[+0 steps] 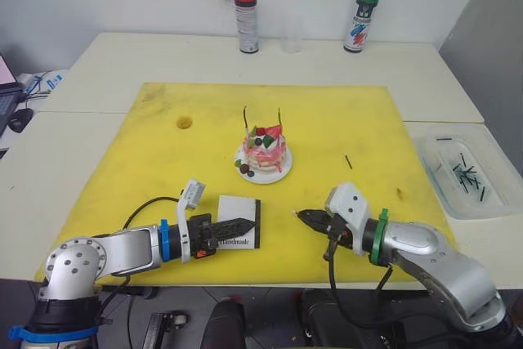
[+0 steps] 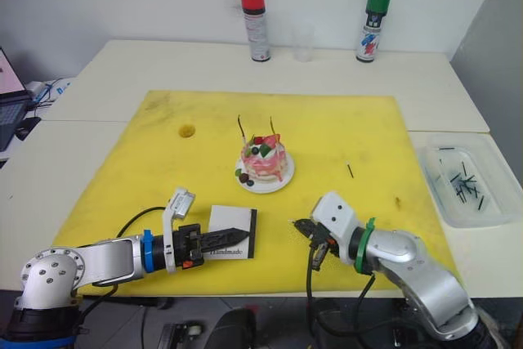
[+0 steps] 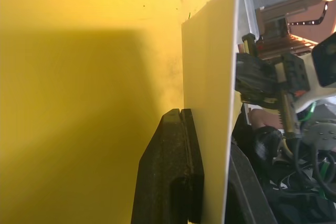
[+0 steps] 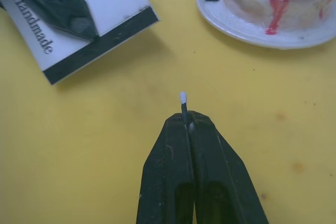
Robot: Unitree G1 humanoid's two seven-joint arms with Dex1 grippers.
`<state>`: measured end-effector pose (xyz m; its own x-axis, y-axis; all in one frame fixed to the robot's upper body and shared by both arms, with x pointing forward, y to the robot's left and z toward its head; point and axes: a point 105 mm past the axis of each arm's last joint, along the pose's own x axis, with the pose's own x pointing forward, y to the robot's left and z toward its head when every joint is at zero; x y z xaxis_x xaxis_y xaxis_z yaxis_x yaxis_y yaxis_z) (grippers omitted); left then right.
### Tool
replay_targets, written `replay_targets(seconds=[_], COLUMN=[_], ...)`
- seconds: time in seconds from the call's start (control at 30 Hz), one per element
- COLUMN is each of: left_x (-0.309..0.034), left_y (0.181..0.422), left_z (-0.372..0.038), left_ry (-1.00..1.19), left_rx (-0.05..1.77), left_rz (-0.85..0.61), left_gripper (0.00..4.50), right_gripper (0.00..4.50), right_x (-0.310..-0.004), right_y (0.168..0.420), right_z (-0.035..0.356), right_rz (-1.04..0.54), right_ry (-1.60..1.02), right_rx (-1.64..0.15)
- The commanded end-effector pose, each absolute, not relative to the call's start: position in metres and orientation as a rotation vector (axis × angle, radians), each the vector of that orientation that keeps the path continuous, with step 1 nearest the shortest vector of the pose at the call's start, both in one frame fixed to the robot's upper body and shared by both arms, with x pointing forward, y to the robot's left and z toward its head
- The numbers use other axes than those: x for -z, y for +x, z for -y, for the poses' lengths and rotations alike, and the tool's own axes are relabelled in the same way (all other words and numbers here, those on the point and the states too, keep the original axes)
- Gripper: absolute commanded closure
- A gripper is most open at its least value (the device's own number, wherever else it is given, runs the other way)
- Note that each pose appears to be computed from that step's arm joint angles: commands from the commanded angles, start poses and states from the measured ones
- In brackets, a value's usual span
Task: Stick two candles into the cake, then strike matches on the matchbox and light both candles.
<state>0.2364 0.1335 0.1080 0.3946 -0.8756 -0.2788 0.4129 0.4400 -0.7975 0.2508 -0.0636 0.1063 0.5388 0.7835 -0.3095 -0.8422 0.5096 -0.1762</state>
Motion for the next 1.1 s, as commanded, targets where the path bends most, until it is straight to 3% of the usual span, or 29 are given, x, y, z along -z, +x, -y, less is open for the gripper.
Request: replay_targets(seconds=[0.03, 0.1, 0.23, 0.8, 0.9, 0.97, 1.1], left_x=[-0.114, -0.114, -0.114, -0.112, -0.112, -0.112, -0.113], left_y=[0.238, 0.238, 0.238, 0.237, 0.237, 0.238, 0.239], left_z=[-0.131, -0.131, -0.131, -0.131, -0.132, -0.132, -0.131], left_ry=[-0.692, -0.69, -0.687, -0.678, -0.677, -0.677, -0.678], left_rx=[0.935, 0.936, 0.937, 0.938, 0.936, 0.936, 0.94], left_rz=[-0.755, -0.755, -0.756, -0.764, -0.766, -0.766, -0.759], left_gripper=[4.5, 4.5, 4.5, 4.5, 4.5, 4.5, 4.5], right_gripper=[4.47, 4.29, 3.2, 3.2, 3.79, 4.48, 4.48], right_x=[-0.1, -0.097, -0.096, -0.085, -0.083, -0.082, -0.084], right_y=[0.256, 0.257, 0.257, 0.251, 0.252, 0.253, 0.253], right_z=[0.062, 0.063, 0.062, 0.058, 0.057, 0.058, 0.06], right_rz=[-0.166, -0.165, -0.142, -0.121, -0.123, -0.123, -0.124], right_ry=[-0.33, -0.342, -0.355, -0.287, -0.293, -0.297, -0.302], right_rx=[-0.973, -0.981, -0.995, -0.992, -0.982, -0.975, -0.978])
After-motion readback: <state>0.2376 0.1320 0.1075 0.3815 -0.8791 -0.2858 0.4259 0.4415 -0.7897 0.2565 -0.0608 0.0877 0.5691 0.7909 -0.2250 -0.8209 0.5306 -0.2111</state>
